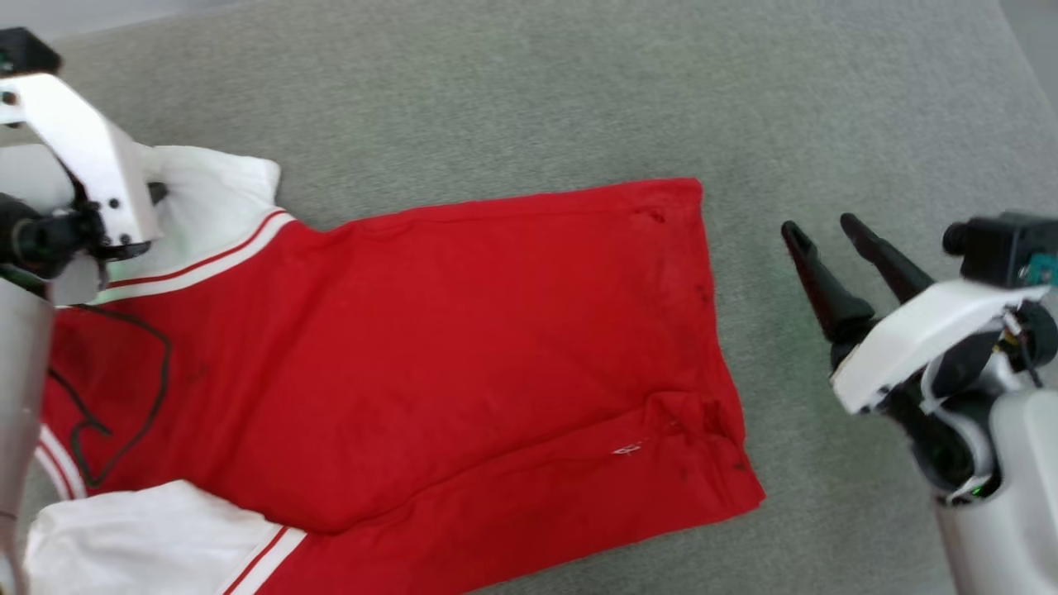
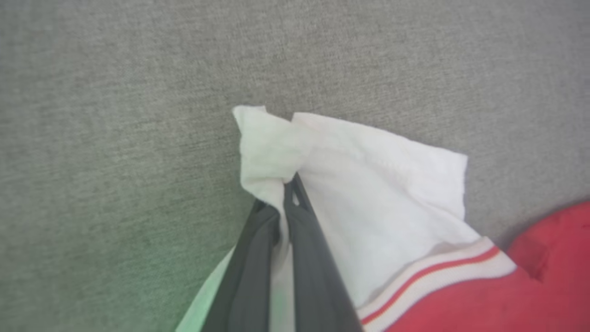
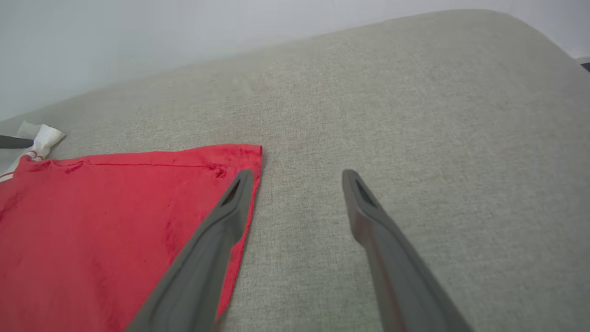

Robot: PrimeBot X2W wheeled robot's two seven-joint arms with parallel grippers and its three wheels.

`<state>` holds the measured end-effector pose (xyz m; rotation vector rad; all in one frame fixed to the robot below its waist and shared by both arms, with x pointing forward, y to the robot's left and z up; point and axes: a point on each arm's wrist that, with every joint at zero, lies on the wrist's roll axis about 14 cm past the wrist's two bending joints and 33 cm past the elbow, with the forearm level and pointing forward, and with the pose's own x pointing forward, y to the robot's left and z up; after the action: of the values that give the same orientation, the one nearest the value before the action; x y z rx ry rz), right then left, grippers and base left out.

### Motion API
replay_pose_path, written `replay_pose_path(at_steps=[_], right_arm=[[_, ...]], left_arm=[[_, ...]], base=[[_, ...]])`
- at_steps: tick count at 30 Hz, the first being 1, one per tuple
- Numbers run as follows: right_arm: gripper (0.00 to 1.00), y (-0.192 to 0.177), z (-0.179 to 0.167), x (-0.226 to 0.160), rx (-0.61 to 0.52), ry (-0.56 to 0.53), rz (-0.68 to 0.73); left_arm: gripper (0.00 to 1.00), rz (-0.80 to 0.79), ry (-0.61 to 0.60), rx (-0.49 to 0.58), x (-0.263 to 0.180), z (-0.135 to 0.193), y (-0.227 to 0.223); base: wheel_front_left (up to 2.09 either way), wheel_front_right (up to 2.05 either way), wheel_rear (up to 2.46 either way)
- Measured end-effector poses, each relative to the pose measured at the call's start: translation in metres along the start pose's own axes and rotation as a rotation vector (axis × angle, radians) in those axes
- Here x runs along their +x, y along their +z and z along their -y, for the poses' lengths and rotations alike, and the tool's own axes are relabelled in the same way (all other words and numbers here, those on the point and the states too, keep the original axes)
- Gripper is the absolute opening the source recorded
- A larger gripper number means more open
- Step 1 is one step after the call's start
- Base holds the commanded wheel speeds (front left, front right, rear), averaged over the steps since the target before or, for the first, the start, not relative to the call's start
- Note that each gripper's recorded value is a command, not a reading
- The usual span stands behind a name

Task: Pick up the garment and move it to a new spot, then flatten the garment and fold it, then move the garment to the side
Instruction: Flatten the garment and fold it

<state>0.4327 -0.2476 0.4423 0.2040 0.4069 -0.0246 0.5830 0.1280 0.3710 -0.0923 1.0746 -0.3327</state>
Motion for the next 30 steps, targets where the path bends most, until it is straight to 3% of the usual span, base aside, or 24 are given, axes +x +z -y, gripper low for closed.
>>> replay_pose_path(at_steps=[10, 22, 23, 24, 25, 30], right_arm=[[1.00, -0.020, -0.017, 0.044, 0.011, 0.095, -0.378], [1.00, -0.059, -0.040, 0.085, -0.050, 0.130, -0.623], [0.61, -0.060, -0.040, 0.086, -0.054, 0.131, -0.637], [0.16, -0.061, -0.041, 0.086, -0.055, 0.134, -0.644], [0.00, -0.062, -0.041, 0.087, -0.057, 0.137, -0.650], [0.00, -0.053, -0.047, 0.088, -0.085, 0.153, -0.625]], left_arm=[[0.00, 0.167, -0.010, 0.080, -0.040, 0.005, 0.030], [0.00, 0.198, -0.014, 0.109, -0.043, -0.006, 0.025], [0.00, 0.198, -0.015, 0.113, -0.043, -0.006, 0.025], [0.00, 0.199, -0.017, 0.109, -0.043, -0.007, 0.024], [0.00, 0.199, -0.017, 0.110, -0.044, -0.007, 0.024], [0.00, 0.217, -0.013, 0.108, -0.049, -0.009, 0.022]], base=[[0.00, 0.00, 0.00], [0.00, 0.00, 0.00], [0.00, 0.00, 0.00], [0.00, 0.00, 0.00], [0.00, 0.00, 0.00], [0.00, 0.00, 0.00]])
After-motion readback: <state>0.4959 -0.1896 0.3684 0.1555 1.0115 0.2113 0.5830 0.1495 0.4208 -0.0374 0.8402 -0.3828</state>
